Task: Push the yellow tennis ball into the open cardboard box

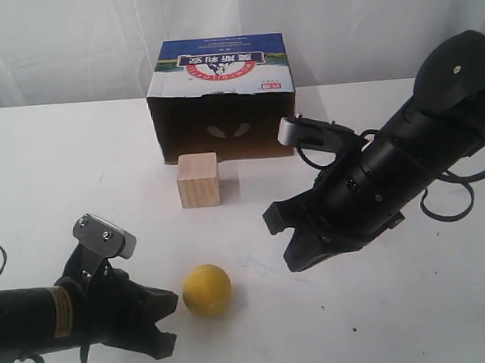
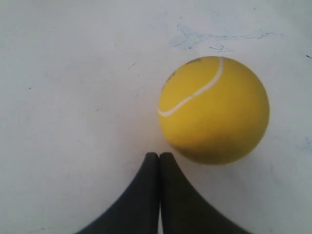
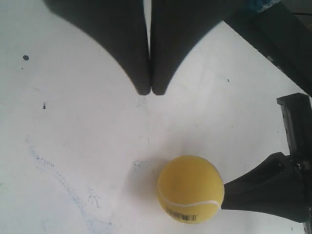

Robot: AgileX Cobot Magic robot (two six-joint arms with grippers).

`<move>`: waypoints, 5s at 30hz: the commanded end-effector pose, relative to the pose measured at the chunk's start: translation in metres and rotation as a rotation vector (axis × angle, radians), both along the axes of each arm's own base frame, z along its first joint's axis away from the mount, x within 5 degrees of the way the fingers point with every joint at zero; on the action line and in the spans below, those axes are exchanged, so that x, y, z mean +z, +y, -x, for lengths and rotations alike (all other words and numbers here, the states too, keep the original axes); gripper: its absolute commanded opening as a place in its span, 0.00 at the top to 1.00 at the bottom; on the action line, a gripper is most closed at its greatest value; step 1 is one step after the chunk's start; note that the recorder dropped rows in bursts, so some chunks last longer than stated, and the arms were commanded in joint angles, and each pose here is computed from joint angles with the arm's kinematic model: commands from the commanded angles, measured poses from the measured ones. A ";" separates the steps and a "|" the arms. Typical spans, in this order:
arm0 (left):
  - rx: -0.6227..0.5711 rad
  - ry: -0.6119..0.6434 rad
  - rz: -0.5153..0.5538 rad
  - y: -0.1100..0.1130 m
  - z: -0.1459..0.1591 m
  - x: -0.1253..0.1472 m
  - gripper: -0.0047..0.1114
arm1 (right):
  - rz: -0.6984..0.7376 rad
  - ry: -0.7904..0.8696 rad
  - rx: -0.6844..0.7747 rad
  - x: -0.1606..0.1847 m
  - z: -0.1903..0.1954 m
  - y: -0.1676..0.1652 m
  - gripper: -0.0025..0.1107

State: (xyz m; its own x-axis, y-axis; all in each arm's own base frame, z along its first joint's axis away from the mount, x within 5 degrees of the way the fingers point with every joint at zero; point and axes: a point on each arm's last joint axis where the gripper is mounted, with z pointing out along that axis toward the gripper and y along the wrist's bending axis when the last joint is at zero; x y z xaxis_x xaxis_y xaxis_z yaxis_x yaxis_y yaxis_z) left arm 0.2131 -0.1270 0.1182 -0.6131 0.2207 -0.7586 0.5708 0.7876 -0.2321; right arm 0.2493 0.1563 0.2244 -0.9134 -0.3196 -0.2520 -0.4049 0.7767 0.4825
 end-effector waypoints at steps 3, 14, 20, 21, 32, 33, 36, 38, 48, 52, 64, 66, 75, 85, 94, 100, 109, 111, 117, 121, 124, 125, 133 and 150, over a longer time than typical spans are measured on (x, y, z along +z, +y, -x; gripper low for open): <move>0.003 0.028 0.002 -0.001 0.001 -0.013 0.96 | -0.002 0.033 0.019 -0.001 0.004 0.000 0.98; 0.018 -0.028 0.011 -0.004 -0.011 -0.010 0.96 | -0.001 0.050 0.030 -0.001 0.006 0.000 0.98; -0.018 -0.040 0.044 -0.012 -0.019 -0.003 0.96 | 0.006 0.076 0.037 -0.006 0.005 0.001 0.98; -0.027 -0.040 0.046 -0.013 -0.019 -0.002 0.96 | 0.009 0.094 0.043 -0.008 0.006 0.001 0.98; -0.016 -0.029 0.062 -0.013 -0.019 -0.002 0.96 | -0.047 0.251 0.139 -0.029 0.010 0.013 0.98; -0.017 -0.032 0.067 -0.013 -0.019 -0.002 0.96 | -0.063 0.246 0.148 -0.028 0.011 0.016 0.98; -0.018 -0.040 0.086 -0.014 -0.020 0.000 0.96 | -0.086 0.232 0.181 -0.030 0.017 0.030 0.98; -0.009 -0.031 0.094 -0.014 -0.020 0.000 0.96 | -0.076 0.217 0.202 -0.033 0.021 0.041 0.98; -0.060 -0.015 0.083 -0.026 -0.011 -0.003 0.96 | -0.016 0.176 0.197 -0.064 0.022 0.065 0.98; -0.072 0.013 0.071 -0.034 -0.007 -0.012 0.96 | -0.006 0.168 0.186 -0.069 0.020 0.065 0.98; -0.050 0.017 0.066 -0.033 -0.008 -0.016 0.96 | 0.131 0.102 0.189 -0.078 0.014 0.055 0.98; -0.052 0.018 0.065 -0.033 -0.008 -0.017 0.96 | 0.153 0.092 0.204 -0.079 0.013 0.053 0.98; -0.055 0.008 0.081 -0.034 -0.008 -0.016 0.96 | 0.159 0.033 0.164 -0.079 0.007 0.054 0.98; -0.071 -0.042 0.098 -0.040 -0.019 -0.009 0.96 | 0.153 -0.020 0.127 -0.079 0.001 0.055 0.98; -0.073 -0.059 0.057 -0.046 -0.033 -0.003 0.96 | 0.153 -0.096 0.095 -0.079 -0.007 0.054 0.98; -0.015 -0.059 0.064 -0.044 -0.036 -0.002 0.96 | 0.162 -0.151 0.088 -0.078 -0.011 0.054 0.98; -0.002 -0.024 0.028 -0.041 -0.035 -0.006 0.96 | 0.161 -0.234 0.050 -0.077 -0.019 0.054 0.98; -0.023 -0.017 0.022 -0.042 -0.033 -0.007 0.96 | 0.159 -0.249 0.043 -0.076 -0.021 0.054 0.98; -0.067 -0.028 0.039 -0.045 -0.032 -0.005 0.96 | 0.154 -0.287 0.023 -0.075 -0.025 0.054 0.98; -0.065 -0.034 0.049 -0.045 -0.032 -0.005 0.96 | 0.152 -0.298 0.017 -0.075 -0.026 0.054 0.98; -0.070 -0.044 0.065 -0.046 -0.032 -0.004 0.96 | 0.151 -0.309 0.011 -0.074 -0.027 0.055 0.98; -0.074 -0.050 0.080 -0.047 -0.033 -0.004 0.96 | 0.150 -0.315 0.007 -0.074 -0.027 0.055 0.98; -0.153 -0.042 0.110 -0.053 -0.029 -0.016 0.96 | 0.142 -0.341 -0.024 -0.073 -0.031 0.055 0.98; -0.255 -0.122 0.174 -0.074 -0.050 0.006 0.96 | 0.128 -0.417 -0.071 -0.069 -0.038 0.055 0.98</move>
